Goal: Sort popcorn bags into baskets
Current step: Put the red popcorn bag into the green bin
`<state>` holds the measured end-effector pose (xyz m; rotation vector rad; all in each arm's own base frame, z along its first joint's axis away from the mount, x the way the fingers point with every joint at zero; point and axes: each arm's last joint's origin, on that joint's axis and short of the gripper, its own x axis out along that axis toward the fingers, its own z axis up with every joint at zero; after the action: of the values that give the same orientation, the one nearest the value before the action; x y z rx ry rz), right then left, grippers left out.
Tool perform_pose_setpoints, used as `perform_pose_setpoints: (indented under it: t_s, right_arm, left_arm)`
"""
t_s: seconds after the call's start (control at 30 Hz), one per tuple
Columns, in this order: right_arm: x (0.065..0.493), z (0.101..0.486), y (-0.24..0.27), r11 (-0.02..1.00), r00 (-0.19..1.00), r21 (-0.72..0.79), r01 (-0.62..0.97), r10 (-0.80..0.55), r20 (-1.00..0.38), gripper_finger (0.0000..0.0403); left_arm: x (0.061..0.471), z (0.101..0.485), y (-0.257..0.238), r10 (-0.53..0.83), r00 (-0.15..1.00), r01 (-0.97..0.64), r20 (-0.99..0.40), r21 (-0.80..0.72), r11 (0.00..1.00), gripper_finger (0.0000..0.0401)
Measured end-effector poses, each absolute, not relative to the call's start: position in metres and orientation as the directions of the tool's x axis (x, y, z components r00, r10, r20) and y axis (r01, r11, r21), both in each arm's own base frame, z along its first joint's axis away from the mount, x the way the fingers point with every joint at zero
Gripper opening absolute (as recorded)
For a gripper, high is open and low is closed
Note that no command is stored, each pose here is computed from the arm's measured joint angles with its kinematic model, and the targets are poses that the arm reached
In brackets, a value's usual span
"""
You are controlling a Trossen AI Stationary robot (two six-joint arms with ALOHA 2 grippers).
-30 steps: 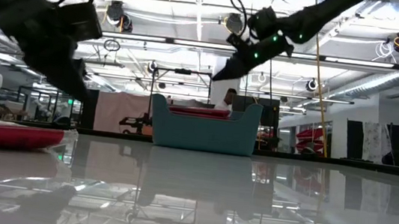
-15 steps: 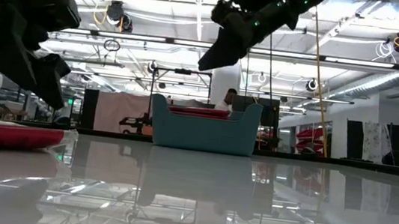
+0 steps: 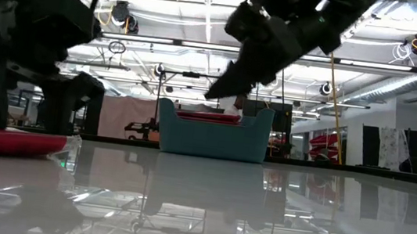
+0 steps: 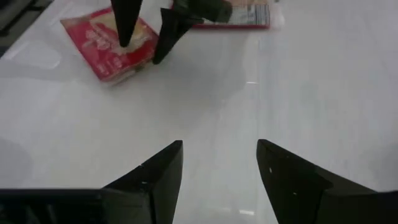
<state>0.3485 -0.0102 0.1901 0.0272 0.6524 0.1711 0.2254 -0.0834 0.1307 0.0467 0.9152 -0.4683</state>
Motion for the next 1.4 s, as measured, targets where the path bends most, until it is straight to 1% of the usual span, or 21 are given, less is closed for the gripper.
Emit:
perform_pose_setpoints:
  t_s: [0.1,0.17,0.27,0.33,0.47,0.5,0.6,0.63,0.77,0.83,0.93,1.1,1.17,1.3,1.4]
  right_arm:
    - [0.342,0.177,-0.001,0.990,0.789,0.079,-0.118,0.142,-0.597,0.0196]
    - [0.337,0.169,0.003,0.992,0.793,0.075,-0.097,0.123,-0.597,0.0196]
    - [0.331,0.160,0.010,0.994,0.801,0.079,-0.076,0.108,-0.589,0.0196]
    - [0.328,0.156,0.014,0.994,0.811,0.084,-0.066,0.103,-0.577,0.0196]
    - [0.322,0.150,0.023,0.991,0.832,0.113,-0.074,0.124,-0.541,0.0196]
    - [0.321,0.149,0.025,0.990,0.839,0.120,-0.078,0.130,-0.529,0.0196]
    - [0.318,0.148,0.030,0.988,0.862,0.136,-0.073,0.131,-0.489,0.0196]
    - [0.317,0.148,0.032,0.989,0.869,0.135,-0.056,0.115,-0.481,0.0196]
    - [0.313,0.145,0.038,0.991,0.886,0.117,0.061,0.000,-0.464,0.0196]
    - [0.313,0.146,0.042,0.986,0.894,0.118,0.115,-0.051,-0.444,0.0196]
    - [0.312,0.148,0.049,0.978,0.903,0.112,0.175,-0.113,-0.415,0.0196]
    - [0.312,0.154,0.061,0.971,0.927,0.099,0.220,-0.176,-0.332,0.0196]
    - [0.312,0.156,0.064,0.967,0.930,0.097,0.233,-0.193,-0.312,0.0196]
    - [0.315,0.152,0.067,0.962,0.939,0.139,0.235,-0.188,-0.290,0.0201]
    - [0.319,0.145,0.070,0.958,0.945,0.160,0.237,-0.190,-0.266,0.0216]
  left_arm:
    - [0.236,0.125,-0.085,-0.362,0.472,0.453,-0.804,-0.131,0.882,0.0256]
    - [0.242,0.120,-0.085,-0.381,0.442,0.476,-0.812,-0.148,0.867,0.0246]
    - [0.249,0.114,-0.085,-0.419,0.401,0.517,-0.815,-0.176,0.837,0.0210]
    - [0.252,0.113,-0.084,-0.419,0.393,0.535,-0.819,-0.167,0.828,0.0165]
    - [0.255,0.117,-0.081,-0.393,0.408,0.543,-0.824,-0.126,0.830,0.0038]
    - [0.256,0.120,-0.080,-0.390,0.423,0.532,-0.818,-0.125,0.838,0.0020]
    - [0.258,0.131,-0.073,-0.346,0.462,0.482,-0.817,-0.096,0.871,0.0011]
    - [0.260,0.137,-0.071,-0.320,0.495,0.467,-0.808,-0.064,0.882,0.0007]
    - [0.266,0.167,-0.060,-0.231,0.626,0.398,-0.745,0.051,0.916,0.0004]
    - [0.262,0.178,-0.052,-0.178,0.658,0.349,-0.732,0.087,0.933,0.0003]
    - [0.263,0.199,-0.041,-0.108,0.748,0.269,-0.655,0.150,0.951,0.0003]
    - [0.255,0.220,-0.028,-0.006,0.815,0.166,-0.580,0.222,0.961,0.0002]
    - [0.255,0.231,-0.026,0.013,0.855,0.134,-0.519,0.245,0.960,0.0002]
    - [0.252,0.242,-0.018,0.054,0.889,0.077,-0.455,0.264,0.961,0.0001]
    - [0.249,0.250,-0.013,0.093,0.906,0.027,-0.413,0.276,0.961,0.0001]
